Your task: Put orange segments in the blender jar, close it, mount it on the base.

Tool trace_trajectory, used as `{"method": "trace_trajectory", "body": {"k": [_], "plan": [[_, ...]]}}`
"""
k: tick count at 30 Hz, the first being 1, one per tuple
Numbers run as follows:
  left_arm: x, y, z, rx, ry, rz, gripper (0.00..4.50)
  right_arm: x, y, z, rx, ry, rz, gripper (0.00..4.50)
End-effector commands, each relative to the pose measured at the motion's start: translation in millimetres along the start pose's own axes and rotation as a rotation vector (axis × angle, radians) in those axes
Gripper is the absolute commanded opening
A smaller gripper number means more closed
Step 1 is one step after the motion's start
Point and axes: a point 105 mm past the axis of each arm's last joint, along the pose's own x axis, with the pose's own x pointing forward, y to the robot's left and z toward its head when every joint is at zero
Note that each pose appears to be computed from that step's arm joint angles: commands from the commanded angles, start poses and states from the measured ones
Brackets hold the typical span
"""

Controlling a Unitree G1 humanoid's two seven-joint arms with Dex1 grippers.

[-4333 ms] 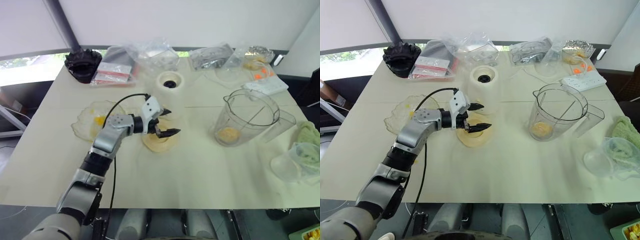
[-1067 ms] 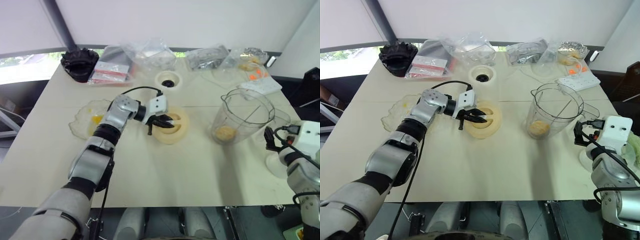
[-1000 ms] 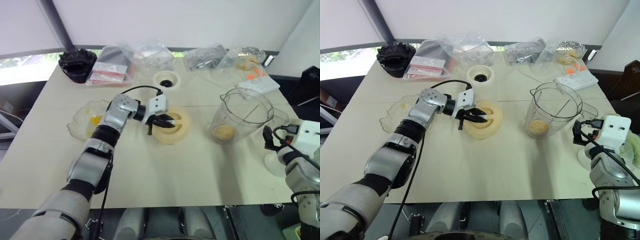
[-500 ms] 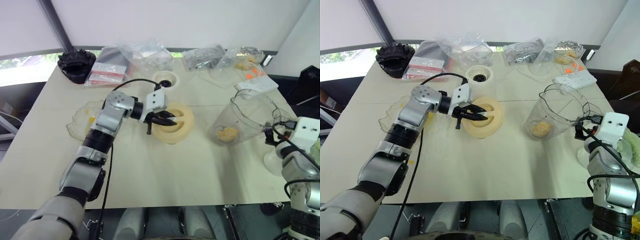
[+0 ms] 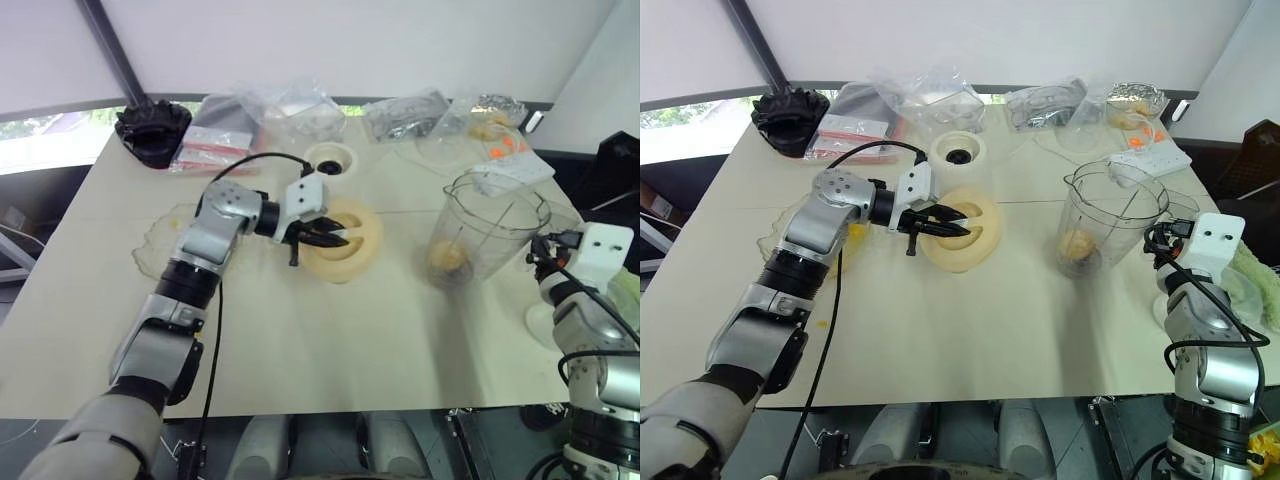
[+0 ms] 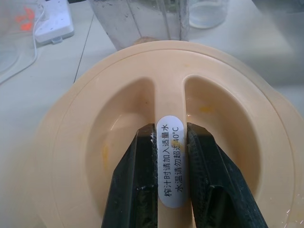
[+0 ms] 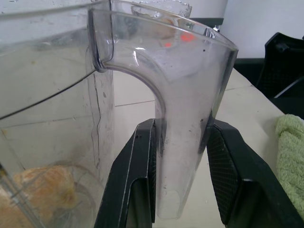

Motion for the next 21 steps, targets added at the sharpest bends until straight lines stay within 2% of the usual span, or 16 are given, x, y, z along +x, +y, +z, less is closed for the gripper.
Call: {"method": "trace_trajectory", "body": {"k": [1,8,11,15,19,21], "plan": [[-21,16,34,0.043,-0.075,0.054,0.27,-8,20,21,0.027,-0.084,0.086,0.96],[-68,47,77,0.081,-0.121,0.142,0.27,-26,54,37,0.060,-0.153,0.217,0.96],[-79,57,96,0.095,-0.156,0.170,0.27,-30,67,40,0.060,-0.160,0.257,0.96],[-83,62,123,0.106,-0.235,0.162,0.27,-34,87,41,0.058,-0.167,0.311,0.96],[-76,57,138,0.157,-0.266,0.120,0.27,-37,102,38,0.047,-0.161,0.346,0.96],[-68,50,153,0.173,-0.312,0.072,0.27,-40,115,34,0.039,-0.156,0.381,0.96]]}}
